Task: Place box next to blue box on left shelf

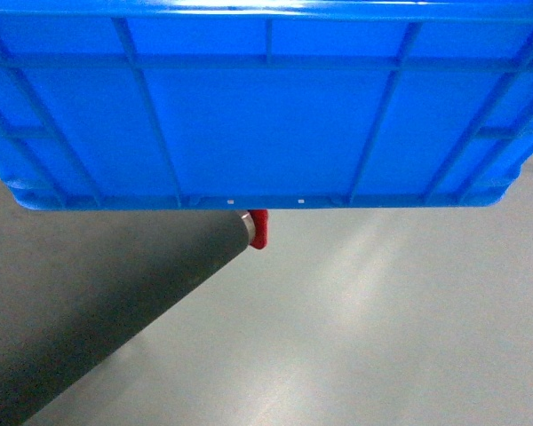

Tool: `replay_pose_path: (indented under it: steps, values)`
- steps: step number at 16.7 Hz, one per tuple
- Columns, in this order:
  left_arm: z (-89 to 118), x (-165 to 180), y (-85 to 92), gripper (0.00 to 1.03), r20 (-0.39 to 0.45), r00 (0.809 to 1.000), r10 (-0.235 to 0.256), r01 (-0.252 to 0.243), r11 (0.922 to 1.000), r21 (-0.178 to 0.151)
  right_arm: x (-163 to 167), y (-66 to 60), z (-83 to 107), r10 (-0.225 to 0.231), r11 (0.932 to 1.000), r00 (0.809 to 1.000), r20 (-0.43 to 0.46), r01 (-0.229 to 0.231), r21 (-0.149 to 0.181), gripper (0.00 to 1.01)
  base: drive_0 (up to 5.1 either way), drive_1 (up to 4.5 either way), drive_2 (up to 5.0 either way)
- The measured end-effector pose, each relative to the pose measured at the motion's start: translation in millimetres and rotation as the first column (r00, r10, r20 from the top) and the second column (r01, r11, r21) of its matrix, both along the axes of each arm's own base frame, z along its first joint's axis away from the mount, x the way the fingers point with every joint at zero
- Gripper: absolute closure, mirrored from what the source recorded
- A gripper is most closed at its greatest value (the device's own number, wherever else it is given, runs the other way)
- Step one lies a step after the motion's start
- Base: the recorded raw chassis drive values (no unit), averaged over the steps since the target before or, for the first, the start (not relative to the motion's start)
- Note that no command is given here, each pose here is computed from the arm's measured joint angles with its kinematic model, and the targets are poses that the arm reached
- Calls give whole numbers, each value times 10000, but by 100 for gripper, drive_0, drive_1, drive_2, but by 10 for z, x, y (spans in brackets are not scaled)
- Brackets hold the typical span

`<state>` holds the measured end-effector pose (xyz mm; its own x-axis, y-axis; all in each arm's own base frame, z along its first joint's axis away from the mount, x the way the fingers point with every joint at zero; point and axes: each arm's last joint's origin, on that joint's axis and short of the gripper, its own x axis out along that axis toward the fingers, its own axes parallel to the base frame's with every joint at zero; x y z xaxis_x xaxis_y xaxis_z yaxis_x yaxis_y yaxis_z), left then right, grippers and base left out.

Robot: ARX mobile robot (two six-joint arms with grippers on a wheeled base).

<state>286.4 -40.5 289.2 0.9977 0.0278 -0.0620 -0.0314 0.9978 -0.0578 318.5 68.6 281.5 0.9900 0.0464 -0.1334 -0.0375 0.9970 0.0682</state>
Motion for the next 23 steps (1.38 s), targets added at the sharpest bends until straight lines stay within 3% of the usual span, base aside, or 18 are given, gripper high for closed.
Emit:
replay_pose_path:
  steps: [23]
  values:
    - [-1, 1, 1, 93, -7, 10000, 15, -15, 10000, 2, 0, 1, 0, 42, 10000, 10000, -5, -42, 5, 91, -156, -156, -156]
